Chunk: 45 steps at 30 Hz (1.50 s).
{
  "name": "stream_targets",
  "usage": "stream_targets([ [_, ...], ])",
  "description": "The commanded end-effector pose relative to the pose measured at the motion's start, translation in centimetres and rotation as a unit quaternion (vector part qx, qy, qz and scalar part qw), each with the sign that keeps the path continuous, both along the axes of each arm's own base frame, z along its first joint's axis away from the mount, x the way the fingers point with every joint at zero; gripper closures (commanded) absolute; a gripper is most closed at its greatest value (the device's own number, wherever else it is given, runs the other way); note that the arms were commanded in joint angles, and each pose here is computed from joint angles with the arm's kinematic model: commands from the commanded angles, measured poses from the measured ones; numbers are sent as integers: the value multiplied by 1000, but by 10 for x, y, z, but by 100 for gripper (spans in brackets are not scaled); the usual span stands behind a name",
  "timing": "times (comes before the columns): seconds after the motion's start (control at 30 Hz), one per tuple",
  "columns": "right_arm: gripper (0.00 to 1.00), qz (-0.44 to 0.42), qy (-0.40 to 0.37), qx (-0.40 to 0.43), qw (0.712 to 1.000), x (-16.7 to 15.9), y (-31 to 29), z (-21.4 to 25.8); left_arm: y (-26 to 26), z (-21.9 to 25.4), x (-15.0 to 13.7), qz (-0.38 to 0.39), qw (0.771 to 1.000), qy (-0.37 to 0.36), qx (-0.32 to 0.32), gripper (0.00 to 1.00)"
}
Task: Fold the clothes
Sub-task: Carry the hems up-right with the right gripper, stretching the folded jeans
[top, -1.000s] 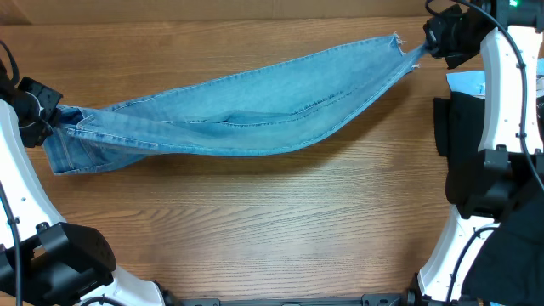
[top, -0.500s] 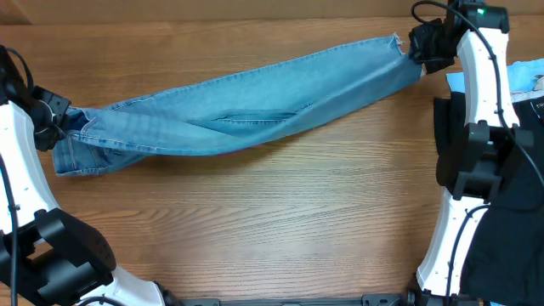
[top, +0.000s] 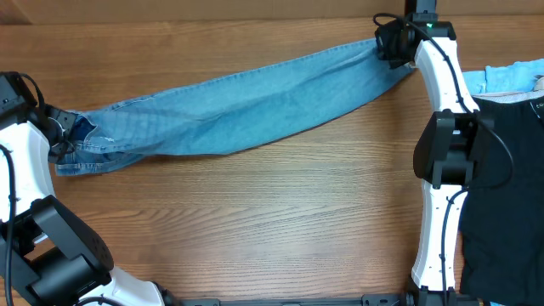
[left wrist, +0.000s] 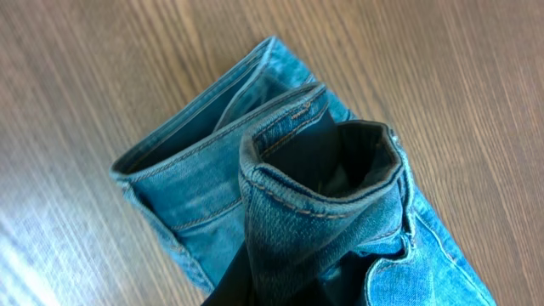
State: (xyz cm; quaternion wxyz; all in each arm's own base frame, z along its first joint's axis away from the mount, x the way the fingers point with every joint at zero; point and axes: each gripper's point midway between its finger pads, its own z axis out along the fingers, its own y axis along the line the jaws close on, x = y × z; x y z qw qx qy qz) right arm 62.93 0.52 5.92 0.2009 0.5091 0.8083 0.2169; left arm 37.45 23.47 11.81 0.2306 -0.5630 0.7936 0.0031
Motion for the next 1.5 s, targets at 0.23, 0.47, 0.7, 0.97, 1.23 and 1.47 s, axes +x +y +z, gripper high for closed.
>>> stream_targets([
  [0.23,92,-37,-70,-49,996,33,-23,7,6,-6,-2,-3,1000,6,13,96],
  [0.47,92,-43,-71,-58,995,33,-27,7,-21,33,-33,-10,1000,17,-14,96],
  [0.7,92,-43,-61,-58,996,30,-27,3,-71,121,-78,-22,998,-40,-43,96],
  [0.97,92,-42,-52,-58,996,26,-27,0,-114,100,-140,2,989,82,-126,96],
  [1.23,91,-42,-46,-58,996,24,-27,-1,-138,46,-177,34,965,175,-194,96],
  [1.47,91,-45,-45,-62,996,24,-28,-2,-99,22,-139,116,955,31,-272,96],
])
